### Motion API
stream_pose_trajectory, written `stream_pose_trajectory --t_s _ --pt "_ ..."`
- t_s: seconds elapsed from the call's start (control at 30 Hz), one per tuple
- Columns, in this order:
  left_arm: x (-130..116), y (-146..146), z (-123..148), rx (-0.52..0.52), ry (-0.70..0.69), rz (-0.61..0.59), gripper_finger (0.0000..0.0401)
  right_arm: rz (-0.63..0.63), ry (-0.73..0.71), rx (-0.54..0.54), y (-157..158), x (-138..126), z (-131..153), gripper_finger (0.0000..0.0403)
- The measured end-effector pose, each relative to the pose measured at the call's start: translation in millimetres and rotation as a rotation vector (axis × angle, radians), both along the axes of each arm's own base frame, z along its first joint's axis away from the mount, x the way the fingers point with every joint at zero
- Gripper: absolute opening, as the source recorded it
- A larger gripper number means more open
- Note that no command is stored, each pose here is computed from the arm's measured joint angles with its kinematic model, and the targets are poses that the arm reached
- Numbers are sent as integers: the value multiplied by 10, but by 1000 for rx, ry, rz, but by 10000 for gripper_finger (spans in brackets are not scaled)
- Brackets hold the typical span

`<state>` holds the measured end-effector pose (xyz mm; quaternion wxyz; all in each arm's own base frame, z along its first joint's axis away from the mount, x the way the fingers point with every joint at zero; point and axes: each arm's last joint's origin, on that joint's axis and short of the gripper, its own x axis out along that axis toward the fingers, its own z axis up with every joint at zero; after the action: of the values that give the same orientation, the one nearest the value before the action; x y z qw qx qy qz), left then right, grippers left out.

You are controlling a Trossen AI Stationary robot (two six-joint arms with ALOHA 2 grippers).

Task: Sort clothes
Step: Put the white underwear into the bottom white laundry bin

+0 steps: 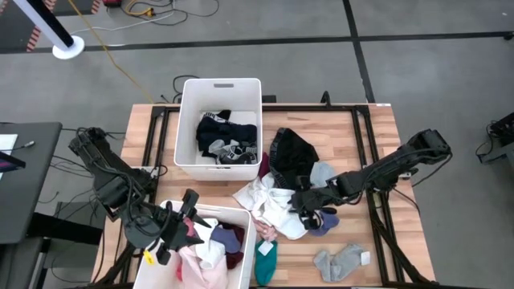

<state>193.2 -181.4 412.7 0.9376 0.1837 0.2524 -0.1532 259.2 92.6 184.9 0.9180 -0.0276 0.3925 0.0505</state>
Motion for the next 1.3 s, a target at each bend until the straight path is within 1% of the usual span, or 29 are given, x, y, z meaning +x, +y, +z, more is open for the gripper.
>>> stream_pose_trajectory --t_s 0.1,0.17,0.4,0.47,0.7,0.83,0.97,1.07,1.3 --pt "0 0 0 -1 -1 0 190 1 -11 6 8 -6 -15 139" --pt "1 -1 0 -1 -1 0 190 1 -12 6 9 -6 -15 121" --pt "2 -2 2 -2 -3 0 190 20 -32 -8 15 5 -3 27" --pt "2 -2 2 -3 -2 1 190 29 -32 -17 17 4 -3 9" --pt "8 -9 14 -5 -17 -6 190 75 -82 -27 90 13 33 3" --pt "19 -19 36 -1 -43 -19 190 109 -123 -34 156 58 149 2" --pt "31 -30 60 4 -71 -34 190 156 -186 -73 253 116 339 1" --pt "40 -39 81 10 -96 -48 190 196 -216 -104 327 158 534 1" --pt "118 13 120 22 -141 -36 190 230 -246 -239 472 184 1033 0"
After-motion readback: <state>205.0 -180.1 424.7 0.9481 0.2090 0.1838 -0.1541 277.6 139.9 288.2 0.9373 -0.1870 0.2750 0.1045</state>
